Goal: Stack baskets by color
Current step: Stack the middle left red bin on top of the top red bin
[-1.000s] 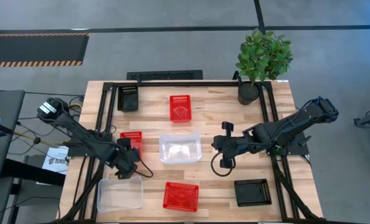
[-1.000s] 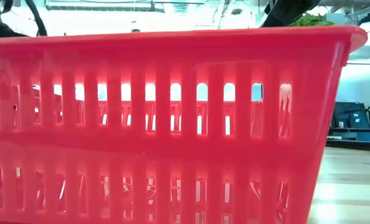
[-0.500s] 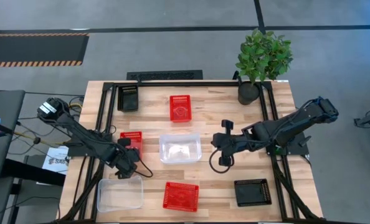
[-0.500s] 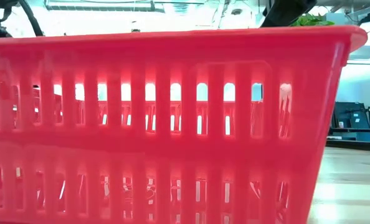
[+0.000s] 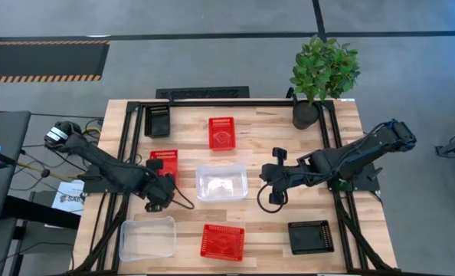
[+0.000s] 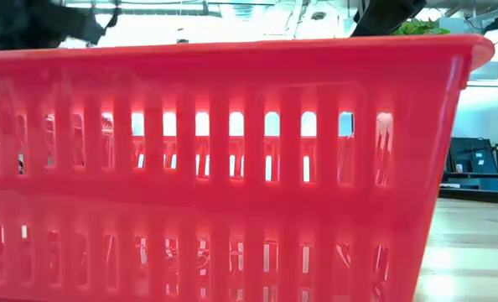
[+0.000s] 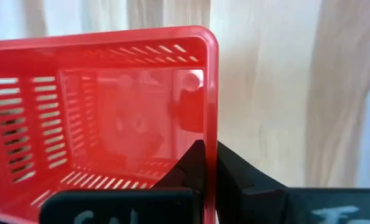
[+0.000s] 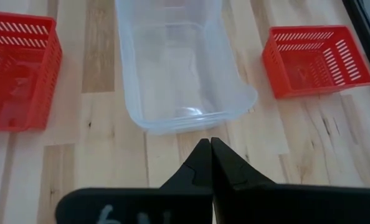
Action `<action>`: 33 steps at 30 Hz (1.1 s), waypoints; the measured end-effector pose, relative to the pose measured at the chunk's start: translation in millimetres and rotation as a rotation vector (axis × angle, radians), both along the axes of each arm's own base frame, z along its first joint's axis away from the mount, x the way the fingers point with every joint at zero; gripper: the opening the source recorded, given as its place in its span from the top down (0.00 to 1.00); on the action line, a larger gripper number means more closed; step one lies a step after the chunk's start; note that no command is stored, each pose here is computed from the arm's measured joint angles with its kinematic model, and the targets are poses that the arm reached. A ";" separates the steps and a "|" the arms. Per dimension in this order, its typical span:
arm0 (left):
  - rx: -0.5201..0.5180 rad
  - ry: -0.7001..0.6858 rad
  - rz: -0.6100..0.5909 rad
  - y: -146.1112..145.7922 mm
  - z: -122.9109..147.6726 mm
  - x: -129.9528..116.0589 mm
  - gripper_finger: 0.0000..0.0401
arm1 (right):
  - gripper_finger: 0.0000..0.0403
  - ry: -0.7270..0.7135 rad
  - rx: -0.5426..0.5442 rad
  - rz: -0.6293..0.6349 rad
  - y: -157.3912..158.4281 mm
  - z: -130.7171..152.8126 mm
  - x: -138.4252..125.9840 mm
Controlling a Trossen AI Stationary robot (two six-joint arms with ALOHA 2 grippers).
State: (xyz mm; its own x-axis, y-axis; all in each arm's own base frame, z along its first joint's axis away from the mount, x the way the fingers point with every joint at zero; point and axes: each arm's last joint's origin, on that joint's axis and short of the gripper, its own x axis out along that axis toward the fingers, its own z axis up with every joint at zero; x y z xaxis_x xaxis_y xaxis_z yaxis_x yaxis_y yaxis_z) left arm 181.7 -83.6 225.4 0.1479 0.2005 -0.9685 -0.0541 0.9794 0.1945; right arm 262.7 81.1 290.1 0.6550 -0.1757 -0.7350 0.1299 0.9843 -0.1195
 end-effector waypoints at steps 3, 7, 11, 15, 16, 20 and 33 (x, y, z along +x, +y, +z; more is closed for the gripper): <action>-0.007 -0.054 -0.020 4.2 28.6 11.6 1.00 | 0.98 0.000 0.000 0.000 -0.1 0.0 0.0; 0.040 -0.161 -0.056 16.8 65.1 26.6 1.00 | 0.98 0.002 -0.007 0.007 -0.1 0.0 0.0; 0.069 -0.239 -0.073 36.3 89.5 40.2 1.00 | 0.98 0.004 -0.014 0.015 -0.1 0.0 0.0; 0.084 -0.315 -0.108 61.1 94.2 58.4 1.00 | 0.98 0.008 -0.023 0.025 -0.1 -0.1 -0.1; 0.088 -0.340 -0.115 68.3 94.4 64.7 1.00 | 0.98 0.008 -0.024 0.027 -0.1 -0.2 0.0; 0.106 -0.400 -0.129 96.3 88.0 89.3 1.00 | 0.98 0.016 -0.037 0.036 -1.1 -0.5 0.0; 0.118 -0.348 -0.051 162.4 28.5 168.7 1.00 | 0.99 -0.073 0.009 0.165 -26.1 -24.2 -29.4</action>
